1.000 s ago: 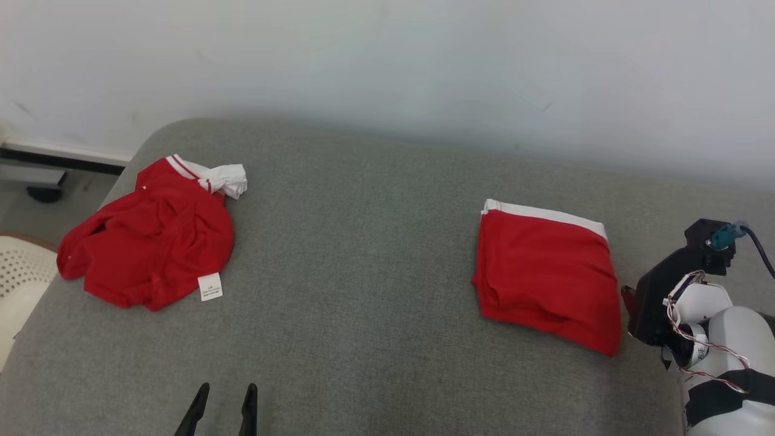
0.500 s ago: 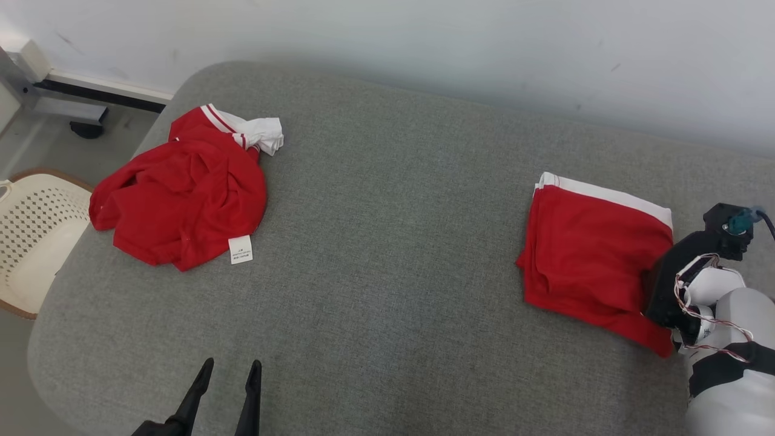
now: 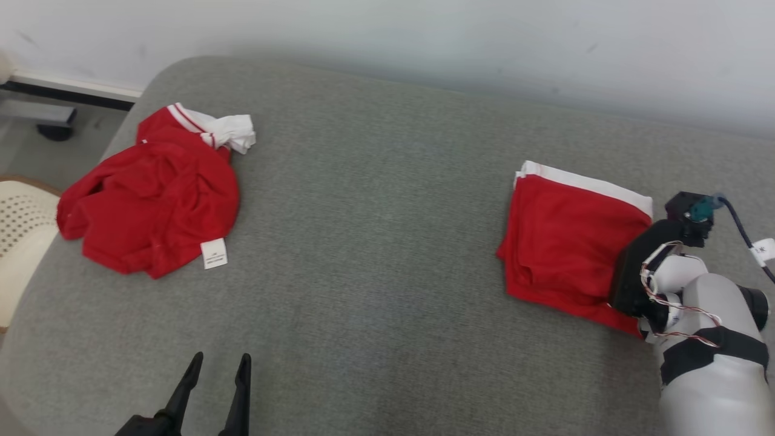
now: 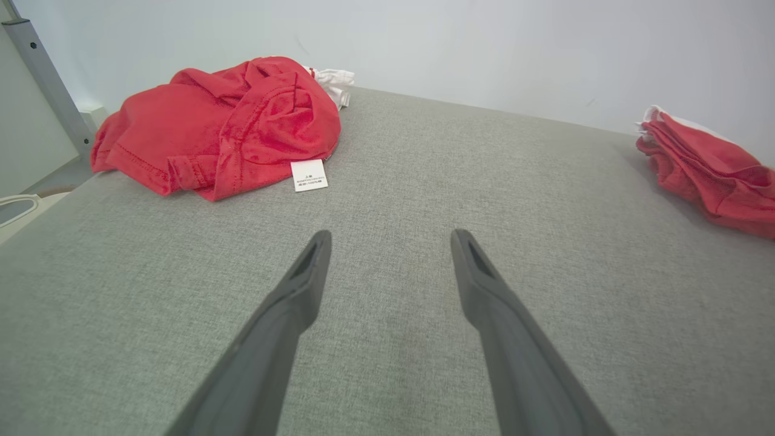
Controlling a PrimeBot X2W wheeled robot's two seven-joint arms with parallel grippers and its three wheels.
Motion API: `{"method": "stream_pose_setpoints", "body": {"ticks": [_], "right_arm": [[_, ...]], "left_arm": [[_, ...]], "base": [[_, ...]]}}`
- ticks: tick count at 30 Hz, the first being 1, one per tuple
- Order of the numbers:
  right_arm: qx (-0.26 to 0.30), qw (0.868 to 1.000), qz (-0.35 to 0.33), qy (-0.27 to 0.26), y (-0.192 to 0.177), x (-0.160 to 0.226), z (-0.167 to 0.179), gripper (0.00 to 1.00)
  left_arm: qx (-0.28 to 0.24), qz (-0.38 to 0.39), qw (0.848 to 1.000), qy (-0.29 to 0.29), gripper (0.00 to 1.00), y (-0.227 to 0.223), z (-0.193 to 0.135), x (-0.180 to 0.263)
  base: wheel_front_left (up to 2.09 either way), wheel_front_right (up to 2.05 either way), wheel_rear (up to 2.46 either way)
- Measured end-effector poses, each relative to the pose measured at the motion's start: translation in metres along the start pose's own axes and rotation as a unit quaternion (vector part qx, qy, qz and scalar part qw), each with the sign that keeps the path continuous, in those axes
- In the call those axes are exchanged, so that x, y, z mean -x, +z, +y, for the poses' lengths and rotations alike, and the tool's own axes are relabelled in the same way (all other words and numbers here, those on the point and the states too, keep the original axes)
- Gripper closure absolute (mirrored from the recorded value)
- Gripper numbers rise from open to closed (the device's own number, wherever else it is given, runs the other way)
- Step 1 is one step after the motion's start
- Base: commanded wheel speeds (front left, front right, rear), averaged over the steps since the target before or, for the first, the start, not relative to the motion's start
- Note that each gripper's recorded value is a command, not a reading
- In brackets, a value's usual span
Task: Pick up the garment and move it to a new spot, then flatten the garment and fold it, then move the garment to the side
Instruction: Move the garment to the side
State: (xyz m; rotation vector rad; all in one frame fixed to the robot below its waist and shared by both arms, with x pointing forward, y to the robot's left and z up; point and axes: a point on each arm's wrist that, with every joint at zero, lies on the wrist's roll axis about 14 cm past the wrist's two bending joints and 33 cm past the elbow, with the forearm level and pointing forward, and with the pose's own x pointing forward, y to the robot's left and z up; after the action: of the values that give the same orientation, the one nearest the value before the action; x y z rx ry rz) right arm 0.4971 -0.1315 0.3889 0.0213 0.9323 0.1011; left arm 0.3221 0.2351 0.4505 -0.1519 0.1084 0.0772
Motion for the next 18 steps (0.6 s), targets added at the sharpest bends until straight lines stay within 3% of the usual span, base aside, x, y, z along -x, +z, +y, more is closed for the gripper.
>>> {"method": "stream_pose_setpoints", "body": {"ticks": [5,13,14,18], "right_arm": [[0.018,1.0,-0.015,-0.021,0.003,0.007,-0.021,1.0],[0.071,0.987,-0.011,-0.145,-0.01,0.036,-0.133,1.0],[0.071,0.987,-0.011,-0.145,-0.01,0.036,-0.133,1.0],[0.113,0.971,-0.008,-0.21,-0.012,0.055,-0.189,1.0]], "left_arm": [[-0.002,-0.008,1.0,-0.019,0.0,0.006,-0.009,-0.015],[0.003,-0.033,0.998,-0.06,0.0,0.021,-0.032,-0.045],[0.003,-0.033,0.998,-0.06,0.0,0.021,-0.032,-0.045],[0.01,-0.042,0.996,-0.079,0.0,0.026,-0.045,-0.06]], "base": [[0.0,0.0,0.0],[0.0,0.0,0.0],[0.0,0.0,0.0],[0.0,0.0,0.0]]}}
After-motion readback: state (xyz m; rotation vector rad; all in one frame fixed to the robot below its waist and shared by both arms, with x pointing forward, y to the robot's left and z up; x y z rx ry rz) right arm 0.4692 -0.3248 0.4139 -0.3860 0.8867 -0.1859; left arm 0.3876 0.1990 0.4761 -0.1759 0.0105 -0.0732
